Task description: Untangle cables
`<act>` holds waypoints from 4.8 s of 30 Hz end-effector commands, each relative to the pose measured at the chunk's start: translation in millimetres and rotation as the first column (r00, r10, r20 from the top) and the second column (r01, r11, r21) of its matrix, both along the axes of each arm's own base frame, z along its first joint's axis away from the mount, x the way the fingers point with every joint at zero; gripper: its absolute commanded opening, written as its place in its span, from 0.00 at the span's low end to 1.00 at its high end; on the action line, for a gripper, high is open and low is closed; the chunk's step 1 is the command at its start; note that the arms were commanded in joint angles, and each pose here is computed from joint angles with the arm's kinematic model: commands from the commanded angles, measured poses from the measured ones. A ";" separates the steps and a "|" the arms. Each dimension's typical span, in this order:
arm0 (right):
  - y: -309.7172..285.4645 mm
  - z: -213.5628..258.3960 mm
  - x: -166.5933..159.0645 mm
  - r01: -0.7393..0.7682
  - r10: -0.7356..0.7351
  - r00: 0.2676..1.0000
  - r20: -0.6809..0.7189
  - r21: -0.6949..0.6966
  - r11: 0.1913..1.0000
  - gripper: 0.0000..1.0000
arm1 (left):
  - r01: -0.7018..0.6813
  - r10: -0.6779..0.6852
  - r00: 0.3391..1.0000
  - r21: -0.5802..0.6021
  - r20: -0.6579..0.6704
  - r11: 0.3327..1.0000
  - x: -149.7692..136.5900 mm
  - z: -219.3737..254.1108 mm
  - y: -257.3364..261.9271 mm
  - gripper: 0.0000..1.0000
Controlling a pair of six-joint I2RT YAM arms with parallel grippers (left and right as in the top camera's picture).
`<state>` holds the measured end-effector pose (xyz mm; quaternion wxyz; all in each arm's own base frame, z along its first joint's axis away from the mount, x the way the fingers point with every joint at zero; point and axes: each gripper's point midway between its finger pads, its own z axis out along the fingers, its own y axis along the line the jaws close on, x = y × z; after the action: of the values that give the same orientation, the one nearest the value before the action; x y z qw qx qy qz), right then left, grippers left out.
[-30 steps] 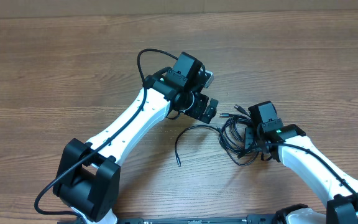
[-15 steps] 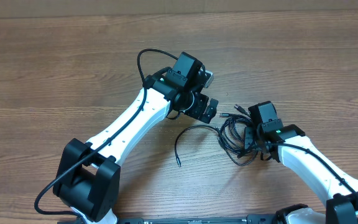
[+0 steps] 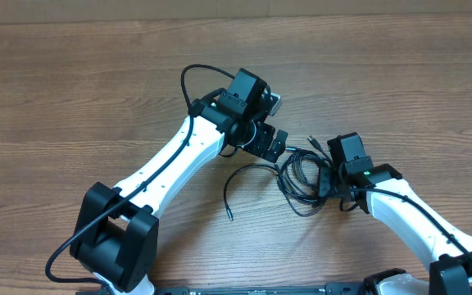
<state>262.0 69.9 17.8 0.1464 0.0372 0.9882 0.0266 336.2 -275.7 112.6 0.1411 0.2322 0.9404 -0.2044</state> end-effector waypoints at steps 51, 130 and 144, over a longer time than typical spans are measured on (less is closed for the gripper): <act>63.0 219.8 21.2 -0.396 0.185 0.770 0.611 0.230 0.889 0.04 | -0.012 0.012 1.000 0.008 0.011 1.000 5.5 -0.6 1.5 1.00; 94.3 249.9 7.4 -0.574 0.209 0.710 0.672 0.382 0.725 0.05 | 0.517 -0.432 0.842 -0.256 0.322 0.817 -3.7 75.2 -2.5 0.04; 63.6 208.3 6.4 -0.382 0.160 0.834 0.528 0.344 0.858 1.00 | 0.183 -0.127 0.968 -0.264 0.218 0.947 32.1 88.1 48.4 0.04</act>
<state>263.4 138.3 212.5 0.3485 -0.0933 0.8879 0.2855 365.9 -230.4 159.6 0.2044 0.3133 0.8709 -0.3187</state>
